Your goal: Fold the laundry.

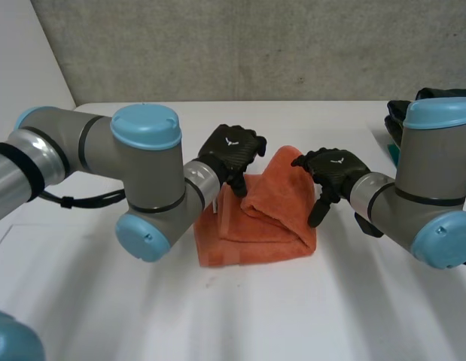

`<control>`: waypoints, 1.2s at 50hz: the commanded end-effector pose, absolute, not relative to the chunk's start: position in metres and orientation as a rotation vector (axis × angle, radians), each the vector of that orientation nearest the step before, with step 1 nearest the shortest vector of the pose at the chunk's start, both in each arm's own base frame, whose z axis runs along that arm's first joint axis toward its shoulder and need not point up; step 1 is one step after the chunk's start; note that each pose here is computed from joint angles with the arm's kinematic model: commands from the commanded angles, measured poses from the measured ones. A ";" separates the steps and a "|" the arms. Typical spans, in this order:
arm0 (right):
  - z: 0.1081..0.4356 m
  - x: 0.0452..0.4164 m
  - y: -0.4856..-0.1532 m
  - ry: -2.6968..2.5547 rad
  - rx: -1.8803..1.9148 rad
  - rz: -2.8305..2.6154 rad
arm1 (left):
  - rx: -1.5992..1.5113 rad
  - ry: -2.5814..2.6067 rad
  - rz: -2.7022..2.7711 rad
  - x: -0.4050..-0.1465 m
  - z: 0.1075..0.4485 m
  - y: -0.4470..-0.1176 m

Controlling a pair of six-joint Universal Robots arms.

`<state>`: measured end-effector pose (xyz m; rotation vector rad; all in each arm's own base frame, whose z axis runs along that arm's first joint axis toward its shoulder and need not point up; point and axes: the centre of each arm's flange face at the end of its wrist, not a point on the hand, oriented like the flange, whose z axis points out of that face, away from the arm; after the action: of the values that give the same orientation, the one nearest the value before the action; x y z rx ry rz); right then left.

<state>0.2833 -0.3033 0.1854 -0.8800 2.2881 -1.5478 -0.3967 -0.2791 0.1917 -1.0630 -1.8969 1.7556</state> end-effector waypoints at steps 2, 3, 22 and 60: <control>0.186 0.278 -0.306 2.301 -0.853 -1.542 | -1.052 -1.914 1.671 -0.408 0.186 -0.284; 0.186 0.278 -0.307 2.302 -0.854 -1.543 | -1.060 -1.916 1.654 -0.408 0.184 -0.284; 0.184 0.270 -0.314 2.320 -0.837 -1.550 | -1.124 -2.046 1.530 -0.408 0.154 -0.285; 0.185 0.274 -0.306 2.322 -0.926 -1.532 | -1.319 -2.216 1.727 -0.413 0.159 -0.273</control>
<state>0.2704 -0.3110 0.1850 -0.8802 2.3240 -1.5446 -0.4227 -0.2801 0.1455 -1.3055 -2.1036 1.6811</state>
